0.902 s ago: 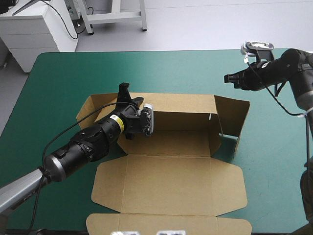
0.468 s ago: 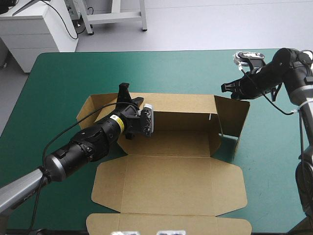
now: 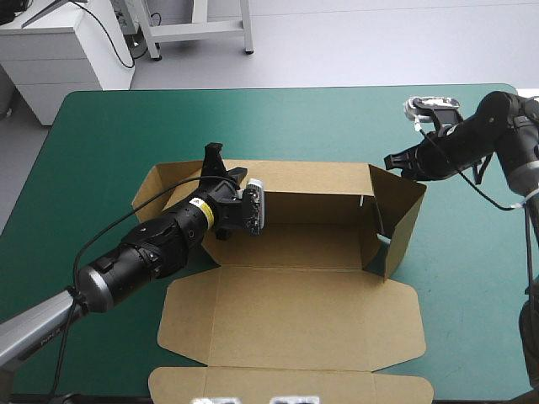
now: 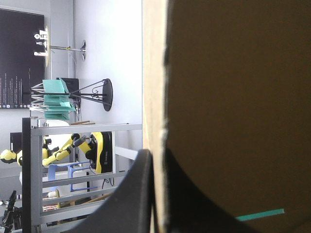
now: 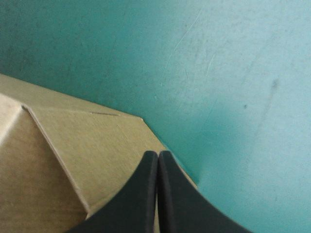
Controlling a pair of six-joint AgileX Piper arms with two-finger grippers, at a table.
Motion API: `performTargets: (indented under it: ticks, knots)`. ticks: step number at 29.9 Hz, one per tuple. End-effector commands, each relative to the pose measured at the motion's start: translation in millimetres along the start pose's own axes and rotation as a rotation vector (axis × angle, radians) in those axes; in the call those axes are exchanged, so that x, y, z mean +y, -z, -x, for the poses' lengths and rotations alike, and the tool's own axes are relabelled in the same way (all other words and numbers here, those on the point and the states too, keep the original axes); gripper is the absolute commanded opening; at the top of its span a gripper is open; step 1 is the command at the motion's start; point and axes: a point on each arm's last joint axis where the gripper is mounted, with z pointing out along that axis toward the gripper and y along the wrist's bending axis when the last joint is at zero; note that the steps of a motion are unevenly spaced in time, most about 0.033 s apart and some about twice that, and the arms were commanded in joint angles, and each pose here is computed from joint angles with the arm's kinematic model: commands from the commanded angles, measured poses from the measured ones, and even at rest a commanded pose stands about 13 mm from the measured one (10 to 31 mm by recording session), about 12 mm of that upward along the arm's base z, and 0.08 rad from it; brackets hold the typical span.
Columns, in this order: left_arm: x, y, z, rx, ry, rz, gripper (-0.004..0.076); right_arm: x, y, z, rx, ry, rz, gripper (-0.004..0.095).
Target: Fold the box
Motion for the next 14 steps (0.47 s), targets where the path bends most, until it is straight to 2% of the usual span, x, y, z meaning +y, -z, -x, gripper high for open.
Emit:
performTargets:
  ticks: [1, 8, 14]
  knots:
    - [0, 4, -7, 0.069, 0.057, -0.015, -0.0008, 11, 12, -11, -0.015, 0.030, 0.050, -0.0018]
    - [0, 4, -7, 0.069, 0.058, -0.015, -0.0008, 23, 14, -25, -0.029, 0.059, 0.165, -0.0018]
    - [0, 4, -7, 0.073, 0.058, -0.017, -0.0008, 28, 17, -41, -0.113, 0.082, 0.179, -0.0018]
